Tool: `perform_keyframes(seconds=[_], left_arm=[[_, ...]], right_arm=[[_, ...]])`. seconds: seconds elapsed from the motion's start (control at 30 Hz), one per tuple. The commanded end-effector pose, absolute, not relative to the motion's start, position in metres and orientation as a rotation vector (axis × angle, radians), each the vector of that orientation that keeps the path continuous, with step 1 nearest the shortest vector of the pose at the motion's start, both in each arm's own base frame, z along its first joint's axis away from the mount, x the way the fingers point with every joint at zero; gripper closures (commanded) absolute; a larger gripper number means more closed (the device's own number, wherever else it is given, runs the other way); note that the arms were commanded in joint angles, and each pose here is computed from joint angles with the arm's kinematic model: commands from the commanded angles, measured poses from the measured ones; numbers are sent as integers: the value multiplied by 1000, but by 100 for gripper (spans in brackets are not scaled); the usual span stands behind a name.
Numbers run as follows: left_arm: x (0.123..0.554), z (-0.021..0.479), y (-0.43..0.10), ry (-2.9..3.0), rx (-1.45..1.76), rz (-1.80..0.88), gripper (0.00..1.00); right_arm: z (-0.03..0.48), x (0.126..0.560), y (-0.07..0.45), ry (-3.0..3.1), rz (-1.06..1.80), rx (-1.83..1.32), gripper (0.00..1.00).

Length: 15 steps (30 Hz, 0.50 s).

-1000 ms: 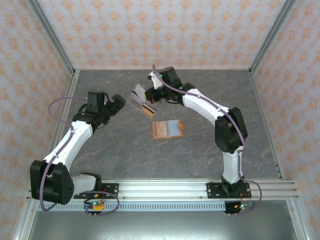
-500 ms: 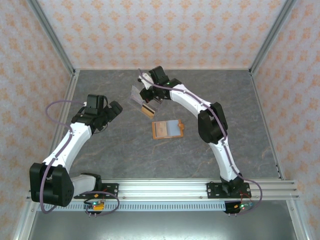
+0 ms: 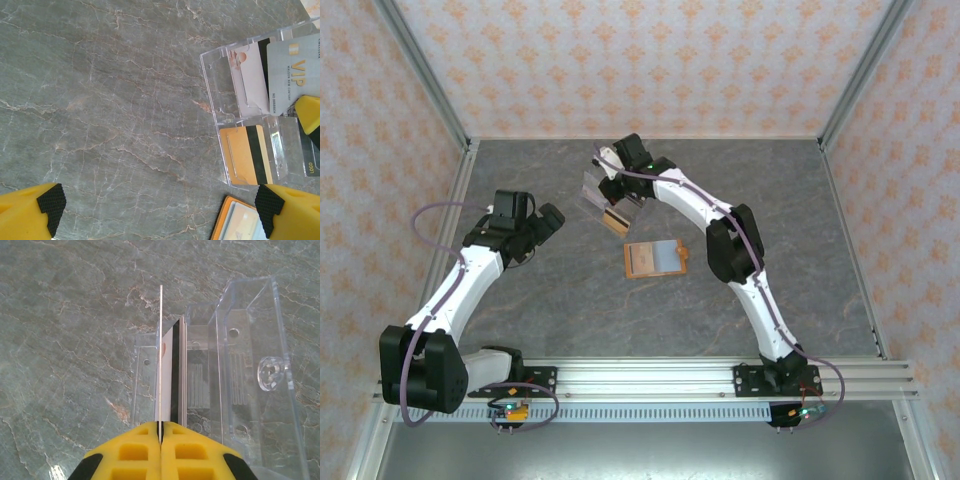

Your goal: Take the credit cards out of the card holder

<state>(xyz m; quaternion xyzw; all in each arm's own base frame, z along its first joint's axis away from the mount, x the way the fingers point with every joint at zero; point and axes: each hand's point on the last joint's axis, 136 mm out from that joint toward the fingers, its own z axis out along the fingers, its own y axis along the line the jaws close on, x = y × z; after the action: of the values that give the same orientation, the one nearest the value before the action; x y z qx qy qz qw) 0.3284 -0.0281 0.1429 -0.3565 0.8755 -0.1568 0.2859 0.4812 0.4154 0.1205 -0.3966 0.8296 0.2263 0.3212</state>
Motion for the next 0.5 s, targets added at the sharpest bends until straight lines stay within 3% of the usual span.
perform_keyframes(seconds=[0.0, 0.47], left_arm=[[326, 143, -26, 2337, -960, -417, 0], [324, 149, -29, 2318, -954, -459, 0]], right_arm=[[126, 486, 418, 2153, 565, -1061, 100], [116, 493, 418, 2186, 529, -1056, 100]])
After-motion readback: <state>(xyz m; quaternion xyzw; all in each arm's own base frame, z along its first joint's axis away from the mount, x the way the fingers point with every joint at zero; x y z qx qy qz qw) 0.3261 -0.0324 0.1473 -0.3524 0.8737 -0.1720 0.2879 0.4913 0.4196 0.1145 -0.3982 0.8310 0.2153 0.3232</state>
